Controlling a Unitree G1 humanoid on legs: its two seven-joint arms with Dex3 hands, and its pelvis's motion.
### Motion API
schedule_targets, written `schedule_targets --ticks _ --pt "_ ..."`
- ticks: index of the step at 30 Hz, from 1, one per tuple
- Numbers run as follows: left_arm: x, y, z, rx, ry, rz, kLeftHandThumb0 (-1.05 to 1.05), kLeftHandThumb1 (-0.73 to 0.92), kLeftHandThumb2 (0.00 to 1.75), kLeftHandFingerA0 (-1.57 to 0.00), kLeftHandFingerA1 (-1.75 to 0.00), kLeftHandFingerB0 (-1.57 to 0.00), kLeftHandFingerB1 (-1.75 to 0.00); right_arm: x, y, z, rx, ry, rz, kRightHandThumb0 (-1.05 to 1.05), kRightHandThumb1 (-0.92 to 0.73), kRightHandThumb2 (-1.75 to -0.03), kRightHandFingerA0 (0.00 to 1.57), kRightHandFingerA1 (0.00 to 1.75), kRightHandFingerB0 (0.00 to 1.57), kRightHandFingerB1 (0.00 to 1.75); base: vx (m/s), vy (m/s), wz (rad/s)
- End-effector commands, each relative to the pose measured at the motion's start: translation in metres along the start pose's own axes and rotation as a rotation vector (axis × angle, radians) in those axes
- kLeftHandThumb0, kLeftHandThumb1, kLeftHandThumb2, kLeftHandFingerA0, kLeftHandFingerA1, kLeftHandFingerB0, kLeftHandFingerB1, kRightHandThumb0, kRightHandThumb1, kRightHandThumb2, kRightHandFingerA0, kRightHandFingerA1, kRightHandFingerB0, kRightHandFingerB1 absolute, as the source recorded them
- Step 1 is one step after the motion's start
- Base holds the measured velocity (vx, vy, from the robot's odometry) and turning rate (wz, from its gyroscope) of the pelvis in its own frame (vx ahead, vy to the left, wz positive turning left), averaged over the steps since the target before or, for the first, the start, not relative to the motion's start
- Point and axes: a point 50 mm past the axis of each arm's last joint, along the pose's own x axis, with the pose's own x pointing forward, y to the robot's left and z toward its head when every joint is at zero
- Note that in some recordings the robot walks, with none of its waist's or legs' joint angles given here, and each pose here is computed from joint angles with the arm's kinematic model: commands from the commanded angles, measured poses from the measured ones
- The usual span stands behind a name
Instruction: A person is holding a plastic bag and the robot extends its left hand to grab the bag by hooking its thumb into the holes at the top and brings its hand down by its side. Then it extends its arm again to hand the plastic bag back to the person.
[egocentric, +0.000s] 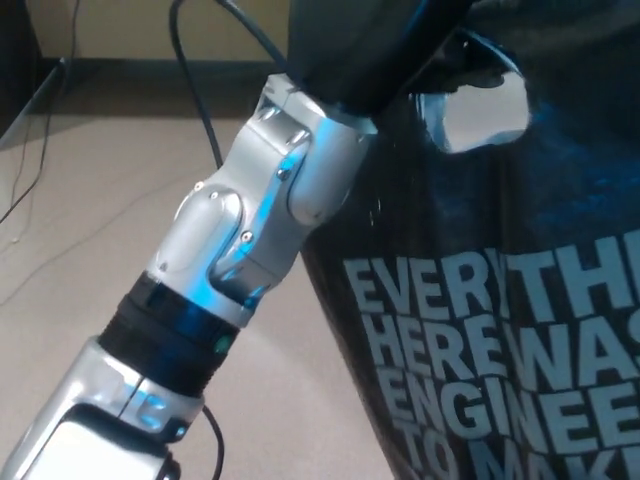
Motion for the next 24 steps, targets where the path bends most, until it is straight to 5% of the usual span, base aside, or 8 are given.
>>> schedule_targets --ticks 1,21,22,23,24 --pt "-0.023 0.005 -0.031 0.018 0.205 -0.379 -0.85 0.43 0.59 0.0 0.0 0.0 0.0 0.004 -0.003 0.002 0.015 0.008 -0.02 -0.31 -0.68 -0.61 0.82 0.51 0.66 0.45 0.0 0.0 0.0" --pt "-0.087 0.042 -0.053 -0.014 0.272 -0.556 -0.9 0.45 0.62 0.0 0.0 0.0 0.0 0.005 -0.001 0.006 -0.016 -0.014 0.002 -0.3 -0.69 -0.61 0.8 0.51 0.65 0.45 0.0 0.0 0.0" --pt "-0.095 0.046 -0.055 -0.011 0.272 -0.536 -0.7 0.39 0.82 0.0 -0.02 0.0 -0.05 0.008 -0.001 0.008 -0.008 -0.015 -0.002 -0.31 -0.68 -0.61 0.81 0.5 0.66 0.45 0.0 0.0 0.0" --pt "-0.105 0.051 -0.056 -0.004 0.271 -0.506 -0.7 0.39 0.82 0.0 -0.02 0.0 -0.05 0.012 -0.002 0.012 0.003 -0.017 -0.006 -0.31 -0.68 -0.61 0.81 0.5 0.66 0.45 0.0 0.0 0.0" --pt "-0.116 0.055 -0.056 -0.009 0.278 -0.5 -0.83 0.48 0.58 0.0 -0.07 0.0 -0.1 0.013 -0.003 0.014 0.008 -0.016 -0.014 -0.31 -0.68 -0.61 0.82 0.52 0.66 0.45 0.0 0.0 0.0"
